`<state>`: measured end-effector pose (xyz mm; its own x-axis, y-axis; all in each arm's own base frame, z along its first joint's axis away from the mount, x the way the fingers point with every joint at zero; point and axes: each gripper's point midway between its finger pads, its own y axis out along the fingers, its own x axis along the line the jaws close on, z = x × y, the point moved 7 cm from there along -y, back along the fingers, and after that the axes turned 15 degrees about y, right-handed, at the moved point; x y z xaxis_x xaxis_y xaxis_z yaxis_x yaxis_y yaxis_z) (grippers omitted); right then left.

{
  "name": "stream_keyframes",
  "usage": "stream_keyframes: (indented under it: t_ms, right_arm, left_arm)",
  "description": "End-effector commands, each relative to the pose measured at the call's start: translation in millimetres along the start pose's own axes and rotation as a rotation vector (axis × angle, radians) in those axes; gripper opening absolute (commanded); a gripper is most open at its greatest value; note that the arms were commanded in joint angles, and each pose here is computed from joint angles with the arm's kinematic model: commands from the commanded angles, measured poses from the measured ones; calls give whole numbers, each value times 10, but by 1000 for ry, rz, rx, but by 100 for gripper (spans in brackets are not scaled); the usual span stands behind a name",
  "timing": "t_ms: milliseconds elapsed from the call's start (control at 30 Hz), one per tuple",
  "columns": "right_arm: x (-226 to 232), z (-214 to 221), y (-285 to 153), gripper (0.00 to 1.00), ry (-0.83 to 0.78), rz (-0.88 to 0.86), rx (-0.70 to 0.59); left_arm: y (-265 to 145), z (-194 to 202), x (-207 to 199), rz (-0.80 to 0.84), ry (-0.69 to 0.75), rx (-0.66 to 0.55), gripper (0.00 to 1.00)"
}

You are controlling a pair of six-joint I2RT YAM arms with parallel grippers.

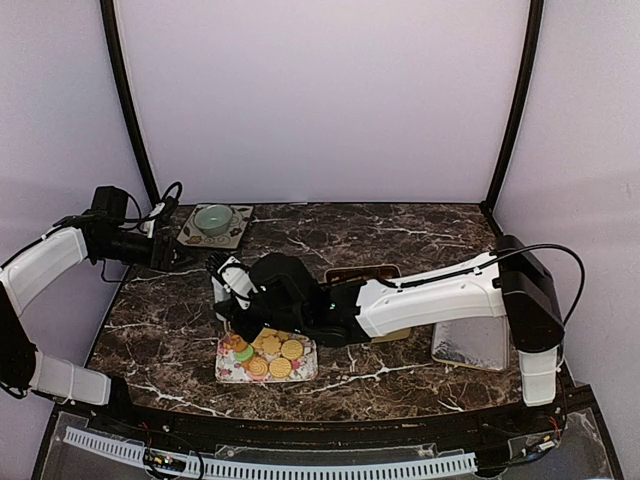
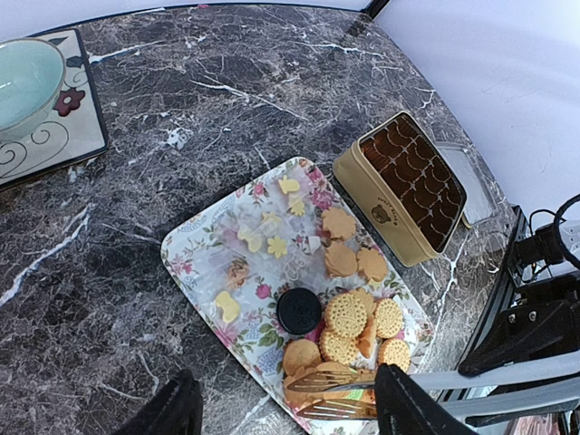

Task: Pack the cookies
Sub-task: Pick up the fake cookies from the plate.

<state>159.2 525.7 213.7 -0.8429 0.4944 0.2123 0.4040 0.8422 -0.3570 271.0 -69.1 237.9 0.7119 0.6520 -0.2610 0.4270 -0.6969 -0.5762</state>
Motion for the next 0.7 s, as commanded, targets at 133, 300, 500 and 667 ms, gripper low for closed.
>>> stream_keyframes:
  t_ms: [133,300,500,667]
  right_arm:
    - [50,-434,-361,15,-9,19,-97]
    - [2,-530,-474,10,16,16,-129]
    - [-171,-595,-588,8,26,81,-154]
    - [-522,-747,-873,8,58,164,-213]
  left_arm:
    - [-70,-74,-23,-8,16,-14,68]
    - [-72,-80,-22,-9,17,-16,68]
    - [-69,-67,-25,-8,18,-13,68]
    - [-68,-75,-20,-6,17,-15,68]
